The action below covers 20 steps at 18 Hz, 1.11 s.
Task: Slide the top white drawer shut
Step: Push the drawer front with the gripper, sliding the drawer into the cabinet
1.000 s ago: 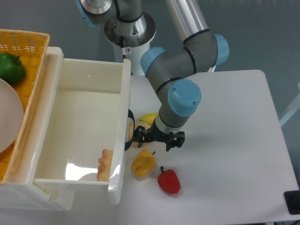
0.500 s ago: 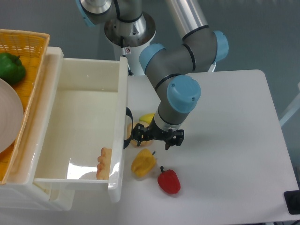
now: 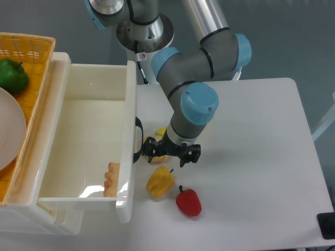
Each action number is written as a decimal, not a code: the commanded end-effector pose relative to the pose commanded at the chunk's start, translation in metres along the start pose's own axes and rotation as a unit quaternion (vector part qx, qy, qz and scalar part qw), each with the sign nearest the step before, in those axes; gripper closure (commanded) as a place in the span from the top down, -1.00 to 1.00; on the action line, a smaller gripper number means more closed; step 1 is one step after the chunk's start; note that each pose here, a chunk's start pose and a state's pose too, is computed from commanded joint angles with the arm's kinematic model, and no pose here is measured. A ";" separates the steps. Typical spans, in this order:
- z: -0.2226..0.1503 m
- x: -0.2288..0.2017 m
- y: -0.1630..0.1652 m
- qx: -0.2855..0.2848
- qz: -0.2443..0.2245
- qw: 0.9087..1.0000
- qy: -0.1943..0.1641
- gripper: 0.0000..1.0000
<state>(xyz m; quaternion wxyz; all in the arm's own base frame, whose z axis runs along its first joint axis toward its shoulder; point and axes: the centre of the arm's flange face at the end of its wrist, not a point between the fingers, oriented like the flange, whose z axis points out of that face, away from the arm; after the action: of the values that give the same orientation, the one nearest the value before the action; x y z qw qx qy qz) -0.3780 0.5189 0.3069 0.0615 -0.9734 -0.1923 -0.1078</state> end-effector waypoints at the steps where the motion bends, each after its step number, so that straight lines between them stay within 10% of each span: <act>1: 0.000 0.000 0.000 0.000 0.000 1.000 0.000 1.00; 20: 0.008 0.033 -0.007 -0.003 0.019 1.000 0.006 1.00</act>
<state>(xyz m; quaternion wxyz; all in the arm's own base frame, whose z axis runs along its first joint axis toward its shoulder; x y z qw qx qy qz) -0.3500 0.5386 0.3073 0.0614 -0.9765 -0.1728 -0.1129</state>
